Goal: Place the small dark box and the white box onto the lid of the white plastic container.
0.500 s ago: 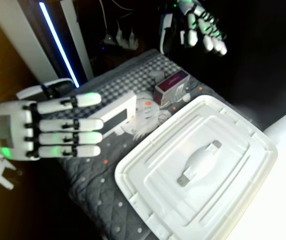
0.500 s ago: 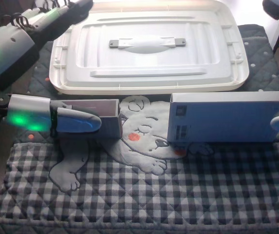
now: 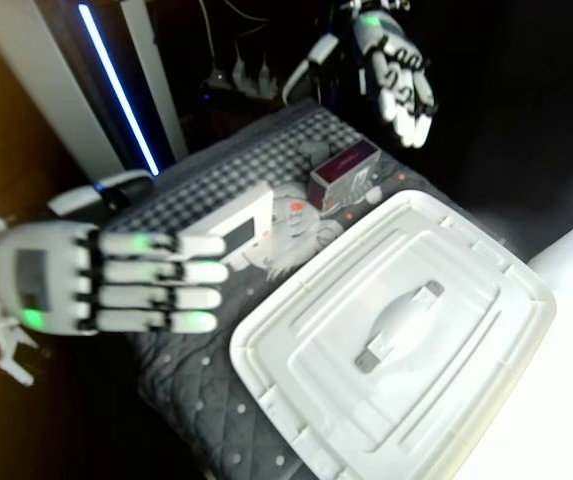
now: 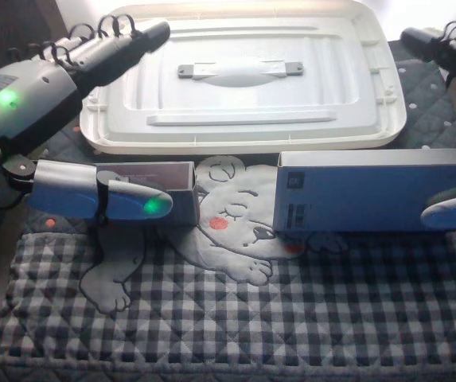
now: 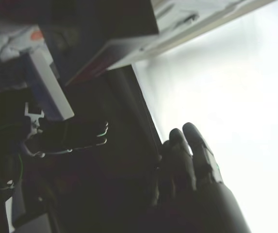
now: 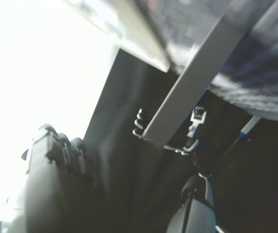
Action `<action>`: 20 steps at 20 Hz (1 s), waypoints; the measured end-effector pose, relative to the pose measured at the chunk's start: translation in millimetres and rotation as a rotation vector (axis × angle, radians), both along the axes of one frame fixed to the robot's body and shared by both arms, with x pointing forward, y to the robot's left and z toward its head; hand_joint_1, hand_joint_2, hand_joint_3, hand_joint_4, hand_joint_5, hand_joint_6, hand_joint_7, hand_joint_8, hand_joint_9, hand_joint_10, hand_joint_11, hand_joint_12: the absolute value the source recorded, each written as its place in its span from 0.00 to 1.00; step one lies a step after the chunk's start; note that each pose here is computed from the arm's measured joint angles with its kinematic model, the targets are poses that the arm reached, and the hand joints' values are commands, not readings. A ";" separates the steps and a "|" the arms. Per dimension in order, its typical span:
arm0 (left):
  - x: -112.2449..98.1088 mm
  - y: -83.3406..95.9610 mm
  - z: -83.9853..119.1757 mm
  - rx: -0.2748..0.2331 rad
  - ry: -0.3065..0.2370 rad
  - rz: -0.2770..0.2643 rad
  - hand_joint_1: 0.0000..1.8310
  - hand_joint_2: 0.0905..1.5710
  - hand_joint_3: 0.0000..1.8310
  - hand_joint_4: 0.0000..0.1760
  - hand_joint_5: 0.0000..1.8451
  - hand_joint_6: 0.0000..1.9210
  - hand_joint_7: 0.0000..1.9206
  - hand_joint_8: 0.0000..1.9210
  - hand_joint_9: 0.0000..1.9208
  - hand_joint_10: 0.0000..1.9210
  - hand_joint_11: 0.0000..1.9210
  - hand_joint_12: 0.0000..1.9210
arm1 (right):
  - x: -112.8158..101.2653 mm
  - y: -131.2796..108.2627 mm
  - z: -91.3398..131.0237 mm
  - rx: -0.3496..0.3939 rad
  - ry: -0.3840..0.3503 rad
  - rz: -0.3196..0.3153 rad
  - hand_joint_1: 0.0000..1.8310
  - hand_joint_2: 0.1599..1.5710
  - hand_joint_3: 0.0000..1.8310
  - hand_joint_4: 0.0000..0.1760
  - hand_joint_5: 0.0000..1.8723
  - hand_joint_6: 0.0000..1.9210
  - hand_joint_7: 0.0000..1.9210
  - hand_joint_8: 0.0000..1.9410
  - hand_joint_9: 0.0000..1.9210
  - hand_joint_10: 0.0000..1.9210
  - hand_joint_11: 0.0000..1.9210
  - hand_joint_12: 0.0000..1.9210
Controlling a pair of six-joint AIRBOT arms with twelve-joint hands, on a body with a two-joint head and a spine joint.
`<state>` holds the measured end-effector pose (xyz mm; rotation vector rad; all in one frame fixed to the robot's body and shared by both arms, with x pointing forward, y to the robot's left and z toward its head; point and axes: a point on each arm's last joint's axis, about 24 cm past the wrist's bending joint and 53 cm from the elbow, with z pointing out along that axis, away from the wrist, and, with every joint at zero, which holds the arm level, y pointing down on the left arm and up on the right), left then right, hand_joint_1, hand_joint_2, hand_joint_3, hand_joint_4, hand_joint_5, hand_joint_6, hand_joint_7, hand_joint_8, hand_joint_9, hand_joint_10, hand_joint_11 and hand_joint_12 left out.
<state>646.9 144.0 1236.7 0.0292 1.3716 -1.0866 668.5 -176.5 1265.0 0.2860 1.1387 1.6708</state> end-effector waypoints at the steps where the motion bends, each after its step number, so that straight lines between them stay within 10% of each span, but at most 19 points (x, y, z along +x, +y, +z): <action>1: 4.6 -1.4 -4.6 0.001 0.022 -0.001 0.24 0.48 0.01 0.12 0.00 0.00 0.07 0.00 0.13 0.00 0.00 0.44 | 2.2 2.1 -3.0 -0.005 0.011 0.000 0.44 0.36 0.01 0.00 0.05 0.00 0.06 0.00 0.02 0.00 0.03 0.02; 7: 15.3 -10.6 -30.8 0.066 0.103 -0.007 0.31 0.45 0.00 0.35 0.00 0.00 0.08 0.00 0.14 0.00 0.00 0.44 | 19.0 28.3 -4.2 -0.060 0.029 0.021 0.37 0.36 0.00 0.00 0.07 0.00 0.05 0.00 0.01 0.00 0.03 0.04; 10: 19.9 -12.1 -41.4 0.090 0.127 -0.007 0.32 0.44 0.00 0.00 0.00 0.00 0.04 0.00 0.09 0.00 0.00 0.46 | 20.0 45.2 -12.3 -0.089 0.042 0.048 0.30 0.32 0.00 0.07 0.08 0.00 0.05 0.00 0.03 0.00 0.00 0.22; 12: 23.4 -10.3 -49.8 0.109 0.155 0.002 0.34 0.44 0.00 0.00 0.00 0.00 0.04 0.00 0.07 0.00 0.00 0.43 | 22.0 49.6 -19.2 -0.107 0.059 0.051 0.24 0.31 0.00 0.22 0.09 0.00 0.07 0.00 0.03 0.00 0.00 0.19; 15: 23.2 -15.8 -60.1 0.131 0.181 -0.010 0.33 0.46 0.00 0.12 0.00 0.00 0.00 0.00 0.02 0.00 0.00 0.45 | 26.9 45.9 -21.6 -0.110 0.072 0.036 0.30 0.29 0.00 0.18 0.12 0.00 0.08 0.00 0.01 0.00 0.00 0.01; 18: 23.7 -19.8 -69.3 0.151 0.205 -0.016 0.33 0.46 0.00 0.00 0.00 0.00 0.00 0.00 0.06 0.01 0.00 0.52 | 26.9 50.4 -25.0 -0.111 0.081 0.044 0.32 0.29 0.00 0.09 0.15 0.01 0.11 0.00 0.03 0.00 0.00 0.00; 20: 24.5 -18.9 -71.9 0.159 0.212 -0.014 0.36 0.48 0.00 0.00 0.03 0.00 0.15 0.02 0.20 0.04 0.00 0.57 | 26.9 51.8 -25.5 -0.100 0.088 0.054 0.45 0.38 0.01 0.00 0.33 0.01 0.35 0.02 0.35 0.04 0.20 0.41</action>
